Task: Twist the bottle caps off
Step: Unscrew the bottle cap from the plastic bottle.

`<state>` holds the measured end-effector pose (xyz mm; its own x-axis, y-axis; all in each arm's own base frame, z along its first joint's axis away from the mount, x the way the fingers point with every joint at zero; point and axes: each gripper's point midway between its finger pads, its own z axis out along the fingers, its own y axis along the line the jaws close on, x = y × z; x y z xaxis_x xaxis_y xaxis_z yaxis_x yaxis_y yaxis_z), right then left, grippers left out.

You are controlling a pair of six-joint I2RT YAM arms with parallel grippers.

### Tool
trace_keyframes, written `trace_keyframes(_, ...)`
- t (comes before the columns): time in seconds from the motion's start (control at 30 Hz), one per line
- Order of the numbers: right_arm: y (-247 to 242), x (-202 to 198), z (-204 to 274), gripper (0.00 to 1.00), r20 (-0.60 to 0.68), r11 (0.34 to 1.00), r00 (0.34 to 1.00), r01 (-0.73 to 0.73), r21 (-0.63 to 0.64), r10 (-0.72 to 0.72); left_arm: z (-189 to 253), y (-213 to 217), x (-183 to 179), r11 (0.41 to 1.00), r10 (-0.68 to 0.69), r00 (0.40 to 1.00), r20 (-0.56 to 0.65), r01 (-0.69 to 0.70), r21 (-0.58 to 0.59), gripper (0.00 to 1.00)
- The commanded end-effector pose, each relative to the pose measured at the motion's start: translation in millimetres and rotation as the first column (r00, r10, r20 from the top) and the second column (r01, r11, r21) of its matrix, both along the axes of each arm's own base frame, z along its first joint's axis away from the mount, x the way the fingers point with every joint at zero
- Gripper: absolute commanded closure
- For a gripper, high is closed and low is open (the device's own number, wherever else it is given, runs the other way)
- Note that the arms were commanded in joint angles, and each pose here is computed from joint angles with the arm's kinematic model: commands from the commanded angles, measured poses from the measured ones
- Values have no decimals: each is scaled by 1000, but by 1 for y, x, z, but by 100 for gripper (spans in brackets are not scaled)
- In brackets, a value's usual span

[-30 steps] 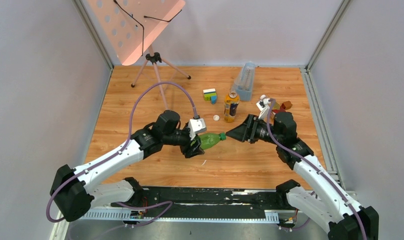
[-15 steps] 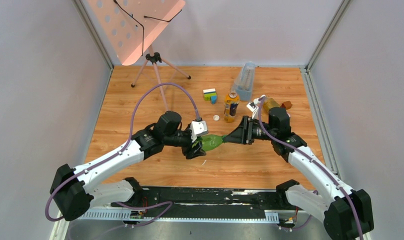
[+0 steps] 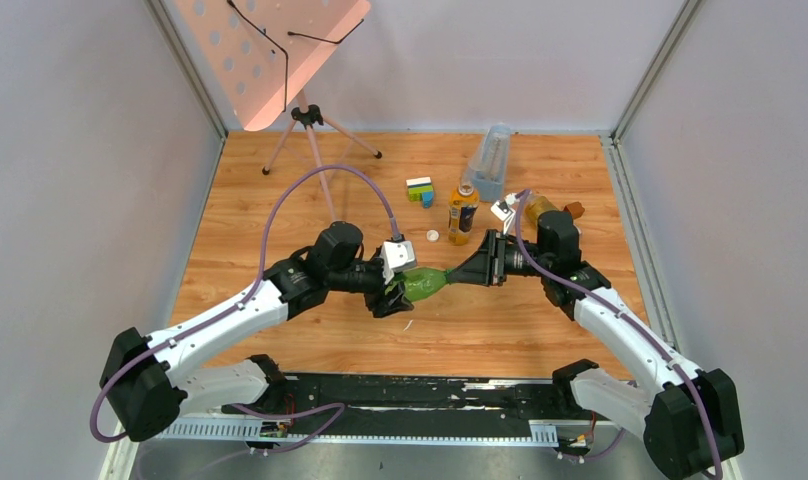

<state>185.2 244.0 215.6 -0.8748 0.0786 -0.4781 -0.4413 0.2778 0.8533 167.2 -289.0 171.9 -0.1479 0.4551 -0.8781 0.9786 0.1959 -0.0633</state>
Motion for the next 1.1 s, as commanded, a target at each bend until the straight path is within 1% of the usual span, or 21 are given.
trace_keyframes(0.0, 3, -2, 11, 96, 67, 999, 997, -34, 26, 32, 20, -15, 12, 996, 28, 999, 43, -25, -84, 29)
trace_keyframes(0.1, 4, 0, 5, 96, 48, 999, 998, -28, 15, 28, 29, -22, 16, 992, 43, 999, 31, -40, -116, 26)
trace_keyframes(0.17, 5, 1, 3, 96, 44, 1000, 999, -24, 10, 24, 30, -24, 18, 993, 49, 999, 21, -46, -110, 24)
trace_keyframes(0.3, 5, 4, 0, 96, 40, 1000, 999, -5, -4, 5, 22, -21, 26, 996, 74, 997, 6, -74, -42, 18)
trace_keyframes(0.43, 5, 4, 0, 96, 43, 1000, 999, -8, -2, 8, 18, -22, 23, 998, 54, 998, -9, -55, -23, 22)
trace_keyframes(0.53, 5, 5, 0, 96, 40, 1000, 999, -9, -3, 9, 15, -23, 22, 998, 54, 998, -30, -55, -17, 36)
trace_keyframes(0.57, 5, 4, 0, 96, 40, 1000, 999, -7, -3, 7, 13, -23, 22, 998, 56, 998, -39, -57, -13, 44)
trace_keyframes(0.6, 5, 4, -1, 96, 40, 1000, 999, -7, -3, 7, 12, -23, 22, 998, 60, 997, -42, -60, -8, 49)
trace_keyframes(0.63, 5, 4, -1, 96, 40, 1000, 999, -7, -4, 7, 11, -22, 22, 998, 63, 997, -42, -63, -5, 58)
trace_keyframes(0.67, 5, 4, -1, 95, 40, 1000, 999, -5, -4, 6, 9, -21, 23, 998, 67, 997, -42, -67, 0, 62)
trace_keyframes(0.7, 5, 4, -2, 94, 38, 1000, 999, -6, -5, 6, 9, -21, 23, 998, 67, 997, -37, -67, 0, 70)
trace_keyframes(0.73, 5, 4, -3, 93, 36, 1000, 999, -7, -7, 7, 8, -20, 23, 997, 71, 997, -34, -71, 4, 74)
trace_keyframes(0.77, 4, 4, -3, 89, 39, 1000, 999, -7, -9, 7, 8, -19, 24, 998, 69, 997, -22, -69, 3, 81)
trace_keyframes(0.8, 4, 4, -2, 81, 48, 1000, 999, -7, -12, 8, 8, -18, 24, 998, 70, 997, -15, -70, 6, 84)
trace_keyframes(0.83, 3, 4, -6, 72, 34, 1000, 999, 1, -29, 0, 7, -16, 24, 998, 61, 998, -1, -61, 13, 90)
trace_keyframes(0.87, 1, 7, -8, 60, 34, 999, 999, 27, -47, -25, 5, -15, 23, 998, 54, 999, 6, -54, 18, 93)
trace_keyframes(0.9, -1, 9, -9, 53, 38, 997, 998, 47, -58, -45, 3, -13, 22, 999, 42, 999, 19, -43, 32, 97)
trace_keyframes(0.93, -2, 11, -9, 48, 43, 996, 997, 63, -66, -61, 2, -11, 22, 998, 41, 999, 30, -42, 41, 98)
trace_keyframes(0.97, -3, 12, -8, 44, 50, 995, 996, 77, -70, -73, -2, -8, 20, 998, 26, 999, 42, -29, 64, 100)
trace_keyframes(1.0, -4, 12, -8, 43, 56, 994, 995, 86, -72, -82, -2, -6, 20, 997, 17, 998, 62, -22, 76, 100)
trace_keyframes(1.07, -5, 13, -6, 42, 58, 993, 994, 96, -71, -92, -6, -2, 19, 995, 7, 997, 79, -15, 102, 100)
